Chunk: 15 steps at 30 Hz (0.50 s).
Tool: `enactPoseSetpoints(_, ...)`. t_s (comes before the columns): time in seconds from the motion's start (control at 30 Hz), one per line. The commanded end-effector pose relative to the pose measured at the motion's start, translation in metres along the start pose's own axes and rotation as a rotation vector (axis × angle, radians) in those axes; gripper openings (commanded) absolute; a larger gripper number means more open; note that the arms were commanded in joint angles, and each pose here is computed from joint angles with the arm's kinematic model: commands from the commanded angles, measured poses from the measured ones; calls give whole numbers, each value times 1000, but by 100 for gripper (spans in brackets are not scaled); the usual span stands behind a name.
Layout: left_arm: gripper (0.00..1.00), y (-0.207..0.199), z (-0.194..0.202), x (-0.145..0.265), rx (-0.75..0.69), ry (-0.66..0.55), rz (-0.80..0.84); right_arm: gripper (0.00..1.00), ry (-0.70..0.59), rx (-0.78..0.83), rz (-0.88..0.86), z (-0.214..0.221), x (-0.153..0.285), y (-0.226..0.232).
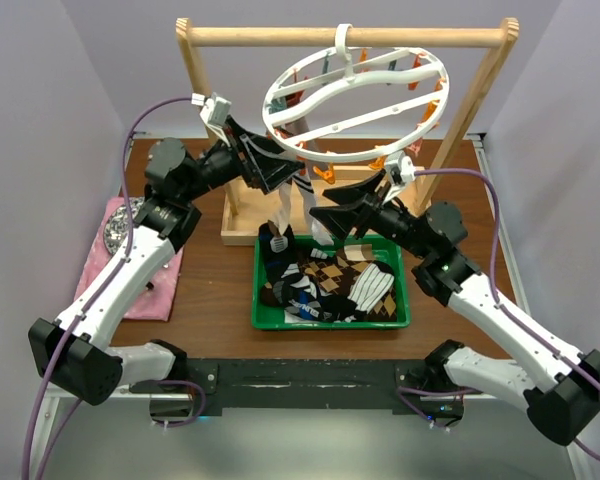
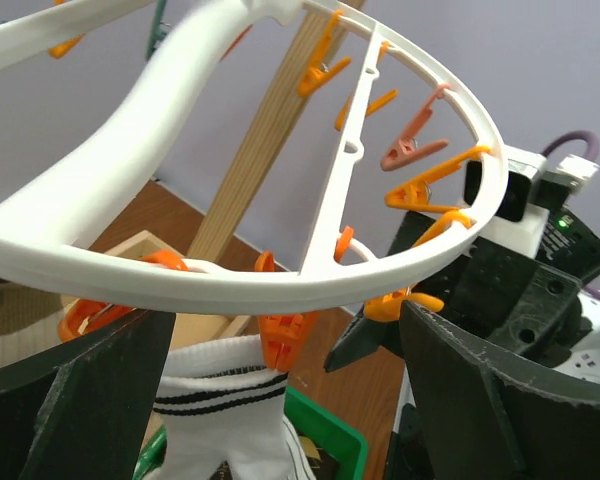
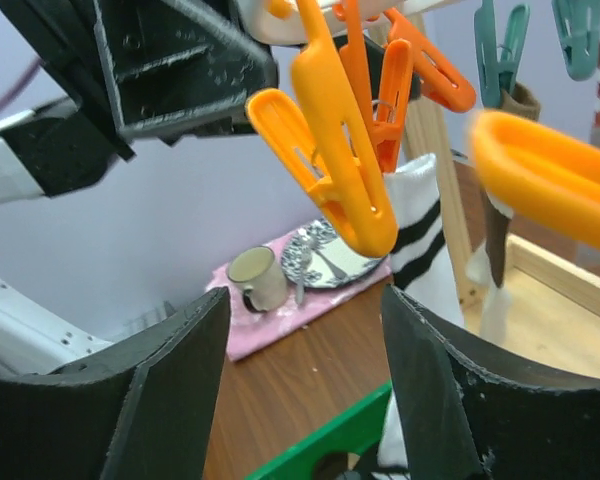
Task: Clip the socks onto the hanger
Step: Clamp the sock onto the hanger.
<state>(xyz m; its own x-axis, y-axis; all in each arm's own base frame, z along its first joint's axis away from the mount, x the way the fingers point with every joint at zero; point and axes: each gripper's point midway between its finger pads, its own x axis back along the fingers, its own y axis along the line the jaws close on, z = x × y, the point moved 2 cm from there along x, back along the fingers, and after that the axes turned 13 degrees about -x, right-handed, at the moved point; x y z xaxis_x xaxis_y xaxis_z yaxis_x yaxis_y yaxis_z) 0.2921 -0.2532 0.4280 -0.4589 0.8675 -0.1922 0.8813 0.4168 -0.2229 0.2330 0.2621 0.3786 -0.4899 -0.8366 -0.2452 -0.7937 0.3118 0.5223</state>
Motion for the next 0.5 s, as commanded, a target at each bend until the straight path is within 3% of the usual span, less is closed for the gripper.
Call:
enactPoseSetpoints(0.0, 100, 10, -35, 7, -57, -76, -81, 68, 24, 90, 96, -7, 17, 0)
enactPoseSetpoints(0.27, 100, 33, -44, 7, -55, -90, -140, 72, 76, 179, 236, -12, 57, 1)
enactPoseSetpoints(0.47, 100, 46, -55, 3, -66, -94, -150, 62, -87, 298, 491, -61, 103, -7)
